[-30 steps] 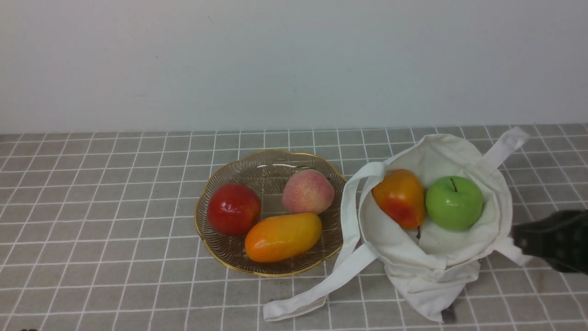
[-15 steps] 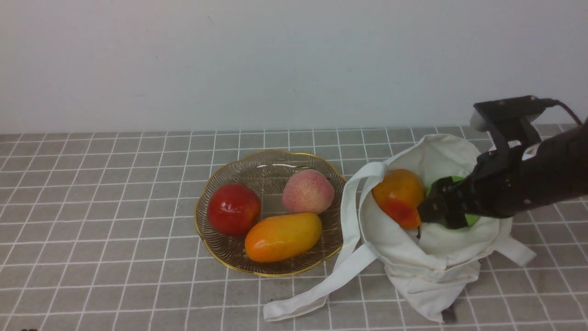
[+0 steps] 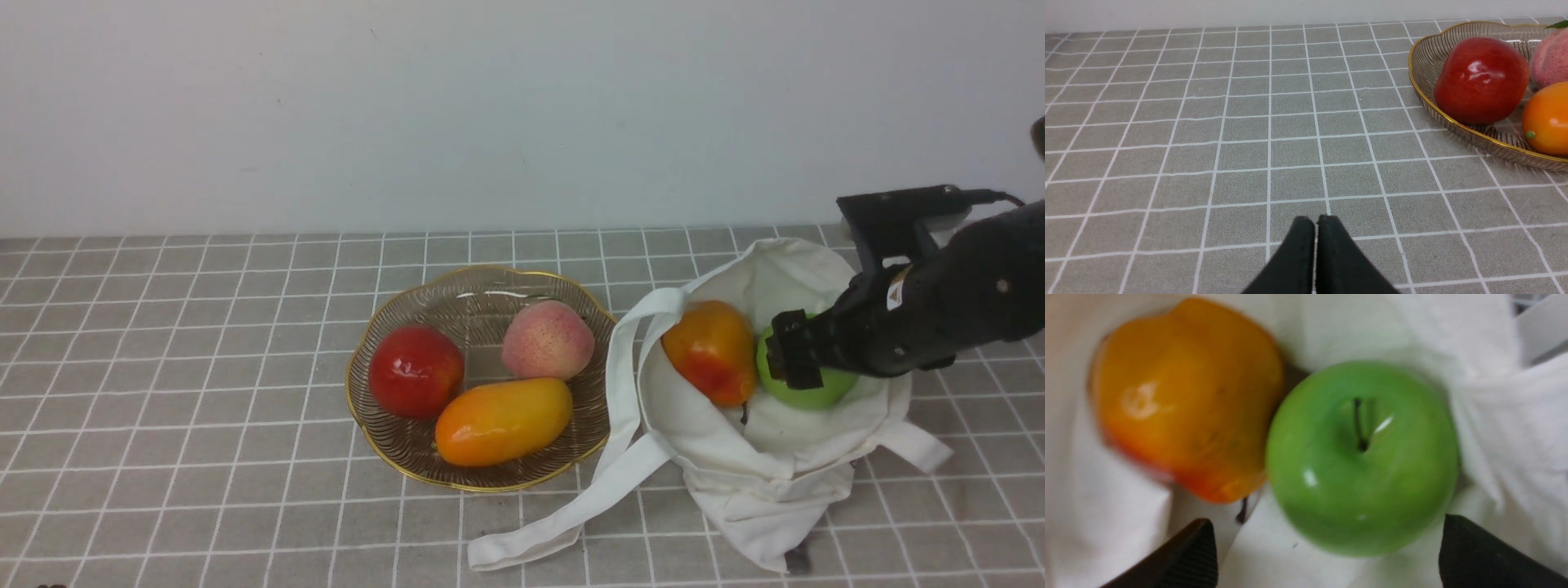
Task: Take the fruit out of the bag on the grey coffee tablecloth and place them on the plate.
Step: 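Reach into the cloth bag and grasp a fruit inside it with the right gripper, then move the fruit from the bag and place it onto the plate with the right gripper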
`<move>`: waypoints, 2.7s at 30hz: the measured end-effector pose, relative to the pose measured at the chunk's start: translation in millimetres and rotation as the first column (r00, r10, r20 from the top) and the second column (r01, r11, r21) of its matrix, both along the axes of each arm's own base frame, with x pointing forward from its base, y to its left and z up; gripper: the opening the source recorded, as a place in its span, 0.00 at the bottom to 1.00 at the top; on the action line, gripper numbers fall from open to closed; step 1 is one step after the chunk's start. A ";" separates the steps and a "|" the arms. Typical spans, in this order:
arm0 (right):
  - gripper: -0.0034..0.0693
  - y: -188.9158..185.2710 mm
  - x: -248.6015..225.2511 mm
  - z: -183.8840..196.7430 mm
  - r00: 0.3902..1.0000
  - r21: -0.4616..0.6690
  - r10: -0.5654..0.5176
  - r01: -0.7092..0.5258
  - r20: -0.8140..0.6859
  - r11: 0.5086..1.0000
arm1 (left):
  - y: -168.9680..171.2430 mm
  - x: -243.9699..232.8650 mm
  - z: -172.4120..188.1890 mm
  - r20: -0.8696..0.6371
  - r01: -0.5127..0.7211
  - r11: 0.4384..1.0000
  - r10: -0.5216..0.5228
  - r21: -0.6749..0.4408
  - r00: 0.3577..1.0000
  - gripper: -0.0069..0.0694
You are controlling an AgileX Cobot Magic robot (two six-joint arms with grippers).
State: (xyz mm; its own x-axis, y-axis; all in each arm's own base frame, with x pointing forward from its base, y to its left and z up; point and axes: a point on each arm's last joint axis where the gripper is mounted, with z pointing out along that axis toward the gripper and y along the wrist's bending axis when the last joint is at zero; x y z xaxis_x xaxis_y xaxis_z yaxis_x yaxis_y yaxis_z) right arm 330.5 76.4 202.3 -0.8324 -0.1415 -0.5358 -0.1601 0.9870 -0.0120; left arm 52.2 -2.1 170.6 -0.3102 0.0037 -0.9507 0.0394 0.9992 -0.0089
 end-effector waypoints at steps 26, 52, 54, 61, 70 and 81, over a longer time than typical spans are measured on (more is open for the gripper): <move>0.90 -1.7 18.8 -29.2 0.998 -0.043 -0.064 0.065 0.020 0.997 | 0.0 0.0 0.0 0.000 0.000 1.000 0.000 0.000 1.000 0.08; 0.90 98.3 -49.8 91.0 0.901 0.279 0.352 -0.417 0.254 0.865 | 0.0 0.0 0.0 0.000 0.000 1.000 0.000 0.000 1.000 0.08; 0.90 108.7 -38.6 80.1 0.894 0.286 0.378 -0.437 0.241 0.853 | 0.0 0.0 0.0 0.000 0.000 1.000 0.000 0.000 1.000 0.08; 0.90 150.2 20.0 47.5 0.872 0.321 0.433 -0.488 0.229 0.812 | 0.0 0.0 0.0 0.000 0.000 1.000 0.000 0.000 1.000 0.08; 0.90 172.7 52.4 14.0 0.858 0.338 0.479 -0.513 0.185 0.789 | 0.0 0.0 0.0 0.000 0.000 1.000 0.000 0.000 1.000 0.08; 1.00 171.8 54.4 9.8 0.828 0.267 0.530 -0.561 0.183 0.784 | 0.0 0.0 0.0 0.000 0.000 1.000 0.000 0.000 1.000 0.08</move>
